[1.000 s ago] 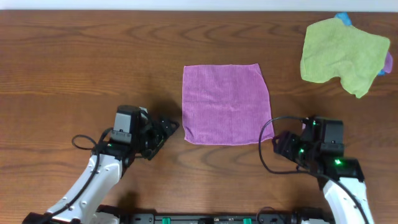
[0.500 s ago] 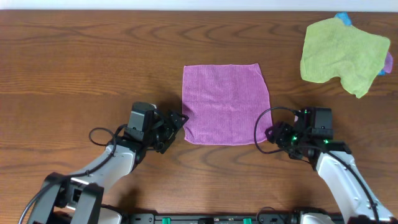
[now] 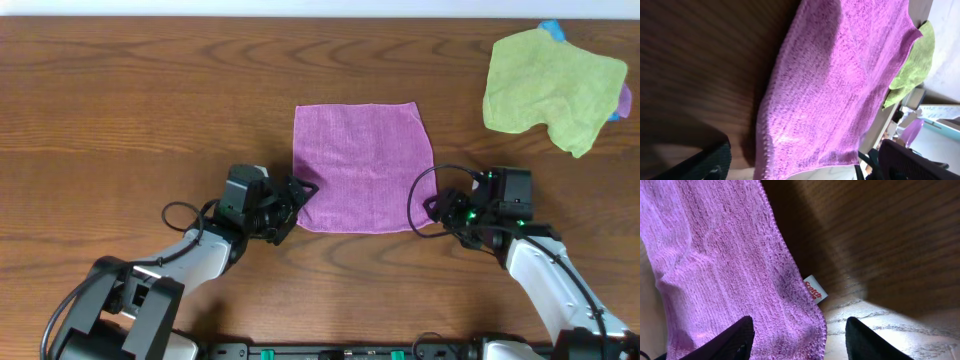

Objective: Fold the cloth
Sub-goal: 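Move both grippers to the purple cloth's near corners and grasp them, then hold the near corners with both grippers and pull them toward the robot, then lift the near edge with both grippers and fold it over toward the far edge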

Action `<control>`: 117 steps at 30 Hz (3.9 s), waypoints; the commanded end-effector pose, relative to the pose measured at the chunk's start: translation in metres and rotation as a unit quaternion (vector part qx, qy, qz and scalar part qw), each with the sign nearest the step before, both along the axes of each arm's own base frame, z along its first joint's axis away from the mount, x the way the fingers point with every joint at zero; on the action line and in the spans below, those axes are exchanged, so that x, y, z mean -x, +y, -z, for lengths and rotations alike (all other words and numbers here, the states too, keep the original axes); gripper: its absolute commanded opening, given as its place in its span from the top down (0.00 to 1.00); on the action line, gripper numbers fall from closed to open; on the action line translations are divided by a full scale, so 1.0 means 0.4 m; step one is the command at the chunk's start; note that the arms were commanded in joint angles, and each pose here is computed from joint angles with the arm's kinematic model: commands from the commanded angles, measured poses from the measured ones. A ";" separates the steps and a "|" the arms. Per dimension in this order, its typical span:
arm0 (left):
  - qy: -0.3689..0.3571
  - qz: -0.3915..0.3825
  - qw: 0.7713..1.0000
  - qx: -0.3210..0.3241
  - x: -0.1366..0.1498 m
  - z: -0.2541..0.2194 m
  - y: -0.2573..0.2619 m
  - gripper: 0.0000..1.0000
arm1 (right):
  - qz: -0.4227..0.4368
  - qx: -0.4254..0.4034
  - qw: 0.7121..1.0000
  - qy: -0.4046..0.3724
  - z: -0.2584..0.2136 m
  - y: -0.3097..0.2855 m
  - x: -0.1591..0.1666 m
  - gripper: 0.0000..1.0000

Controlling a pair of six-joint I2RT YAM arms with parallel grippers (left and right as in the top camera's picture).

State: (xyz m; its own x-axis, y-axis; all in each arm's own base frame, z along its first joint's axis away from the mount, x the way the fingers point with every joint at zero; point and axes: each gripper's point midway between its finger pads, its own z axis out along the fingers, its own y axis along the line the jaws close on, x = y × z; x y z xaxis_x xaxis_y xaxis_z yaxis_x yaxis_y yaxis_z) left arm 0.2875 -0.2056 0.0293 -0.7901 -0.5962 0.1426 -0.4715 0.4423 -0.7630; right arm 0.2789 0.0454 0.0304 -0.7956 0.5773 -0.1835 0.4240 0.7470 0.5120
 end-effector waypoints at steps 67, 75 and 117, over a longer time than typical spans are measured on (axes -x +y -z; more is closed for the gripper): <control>-0.016 0.158 0.987 -0.005 0.108 0.026 -0.038 0.94 | -0.052 -0.058 0.997 0.016 0.046 0.129 0.076 0.99; -0.014 0.183 0.983 -0.025 0.165 -0.020 -0.013 0.94 | -0.054 -0.061 0.997 0.019 -0.003 0.128 0.125 0.99; -0.133 0.005 0.987 -0.092 -0.115 -0.128 0.019 0.94 | 0.016 -0.026 0.988 -0.153 -0.104 0.091 -0.073 0.99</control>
